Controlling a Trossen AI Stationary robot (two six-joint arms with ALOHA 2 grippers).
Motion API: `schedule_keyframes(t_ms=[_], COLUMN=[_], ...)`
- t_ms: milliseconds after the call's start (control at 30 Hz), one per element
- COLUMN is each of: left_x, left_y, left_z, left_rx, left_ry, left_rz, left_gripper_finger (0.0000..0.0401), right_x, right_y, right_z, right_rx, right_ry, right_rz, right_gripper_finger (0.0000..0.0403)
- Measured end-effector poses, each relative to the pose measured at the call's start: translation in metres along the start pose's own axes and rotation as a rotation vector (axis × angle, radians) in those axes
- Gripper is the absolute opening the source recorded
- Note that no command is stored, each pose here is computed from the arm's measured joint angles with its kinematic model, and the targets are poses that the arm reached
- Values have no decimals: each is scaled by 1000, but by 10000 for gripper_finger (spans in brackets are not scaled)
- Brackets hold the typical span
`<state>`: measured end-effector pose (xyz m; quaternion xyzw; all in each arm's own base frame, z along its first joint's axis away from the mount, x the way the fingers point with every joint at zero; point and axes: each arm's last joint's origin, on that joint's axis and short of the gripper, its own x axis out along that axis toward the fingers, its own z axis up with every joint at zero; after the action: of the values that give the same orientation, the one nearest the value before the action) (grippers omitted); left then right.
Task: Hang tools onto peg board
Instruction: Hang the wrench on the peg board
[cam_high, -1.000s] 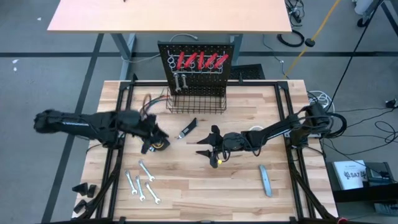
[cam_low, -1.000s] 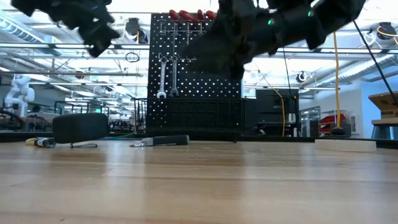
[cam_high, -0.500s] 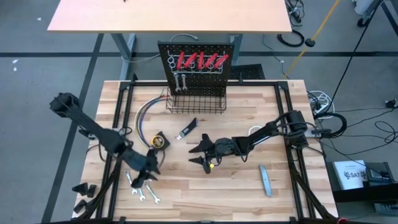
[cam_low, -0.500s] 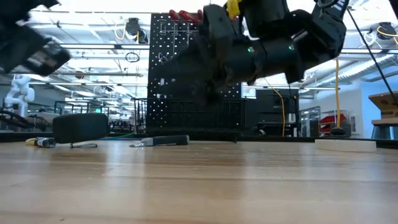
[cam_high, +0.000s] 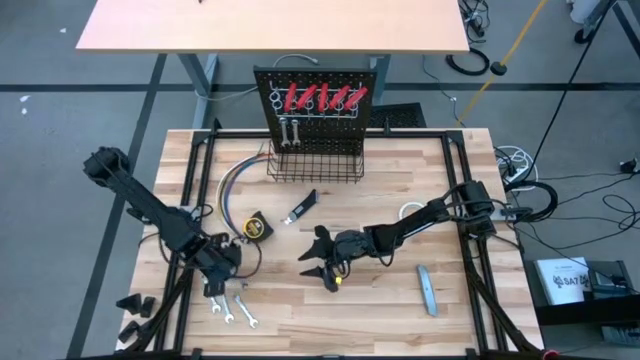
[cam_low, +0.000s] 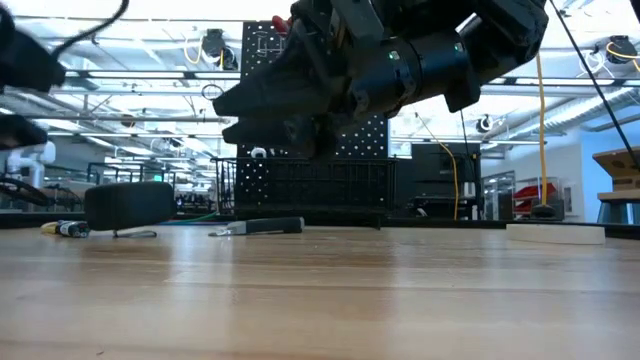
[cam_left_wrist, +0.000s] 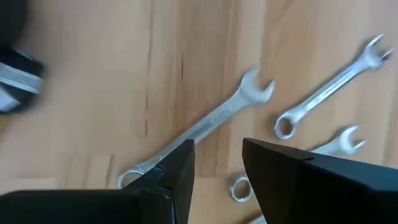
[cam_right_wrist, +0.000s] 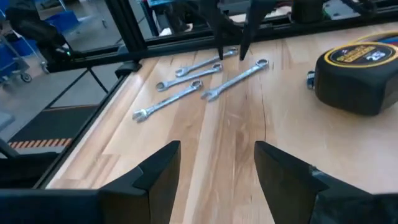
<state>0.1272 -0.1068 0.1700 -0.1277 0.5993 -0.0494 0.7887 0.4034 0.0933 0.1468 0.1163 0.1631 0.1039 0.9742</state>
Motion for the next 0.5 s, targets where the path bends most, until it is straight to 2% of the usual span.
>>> schedule_keyframes(t_ms=[133,200,433,500], left_x=[-11,-10,12,19], left_y=[9,11,7,3], left_z=[-7,-8,-10,-10], left_rx=[-91,-73,258,321], left_ry=[-27,-25,10,25], left_rz=[69,93,107,111], left_gripper_finger=[140,141,141,141], right_x=[0,0,0,0], right_y=[0,0,0,-1], right_z=[-2,-1,-2,-2], right_rx=[0,0,0,-2], right_ry=[17,15,18,20], right_rz=[-5,-5,-6,-6], right_gripper_finger=[196,196,196,196])
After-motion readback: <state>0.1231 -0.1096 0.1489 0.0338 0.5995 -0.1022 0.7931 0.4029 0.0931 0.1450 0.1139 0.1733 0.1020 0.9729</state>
